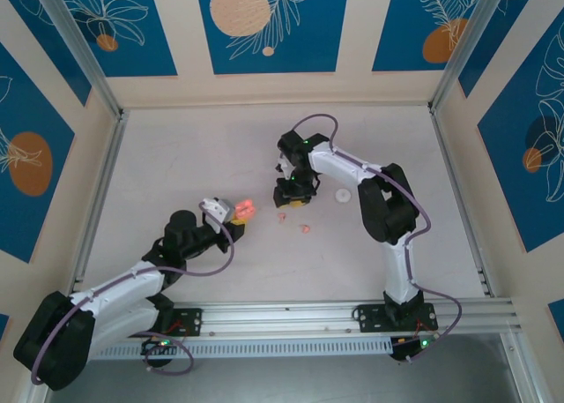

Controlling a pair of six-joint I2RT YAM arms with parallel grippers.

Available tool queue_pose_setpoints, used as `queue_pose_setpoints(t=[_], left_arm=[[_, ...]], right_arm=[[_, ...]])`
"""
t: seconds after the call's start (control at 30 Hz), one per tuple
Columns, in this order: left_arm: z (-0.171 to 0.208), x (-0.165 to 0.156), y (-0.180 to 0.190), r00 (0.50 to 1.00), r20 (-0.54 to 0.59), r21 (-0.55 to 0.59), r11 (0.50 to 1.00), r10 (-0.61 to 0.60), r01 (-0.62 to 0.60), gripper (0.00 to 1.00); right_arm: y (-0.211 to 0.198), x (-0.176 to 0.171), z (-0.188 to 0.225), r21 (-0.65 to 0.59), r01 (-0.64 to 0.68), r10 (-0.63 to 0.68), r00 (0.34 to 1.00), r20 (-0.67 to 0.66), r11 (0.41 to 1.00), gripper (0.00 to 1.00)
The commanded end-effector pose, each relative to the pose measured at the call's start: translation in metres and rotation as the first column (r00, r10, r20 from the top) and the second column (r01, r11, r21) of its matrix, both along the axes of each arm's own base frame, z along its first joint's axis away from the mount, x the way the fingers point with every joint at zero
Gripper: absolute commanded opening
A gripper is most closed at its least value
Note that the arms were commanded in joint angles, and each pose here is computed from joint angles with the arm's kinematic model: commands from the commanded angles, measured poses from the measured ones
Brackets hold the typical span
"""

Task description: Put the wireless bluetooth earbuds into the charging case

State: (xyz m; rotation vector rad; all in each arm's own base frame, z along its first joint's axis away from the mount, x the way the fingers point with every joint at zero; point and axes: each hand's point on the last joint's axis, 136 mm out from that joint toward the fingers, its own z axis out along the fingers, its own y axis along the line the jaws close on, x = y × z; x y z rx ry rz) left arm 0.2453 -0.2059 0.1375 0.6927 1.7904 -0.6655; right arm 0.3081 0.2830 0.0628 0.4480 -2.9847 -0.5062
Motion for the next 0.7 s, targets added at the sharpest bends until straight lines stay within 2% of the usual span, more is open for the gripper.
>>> queue_pose_setpoints(t=[0.0,0.67], left_arm=[[0.001,0.003,0.005,1.000,0.015,0.009,1.000,0.016,-0.016,0.26],[0.000,0.003,0.005,1.000,0.015,0.011,1.000,0.019,-0.019,0.26]], right_arm=[[0.005,-0.006,-0.007,-0.030,0.020,-0.021,0.999,-0.048,0.999,0.45],[0.018,-0.009,-0.042,-0.052,-0.010,0.005,0.996,-0.094,0.999,0.37]])
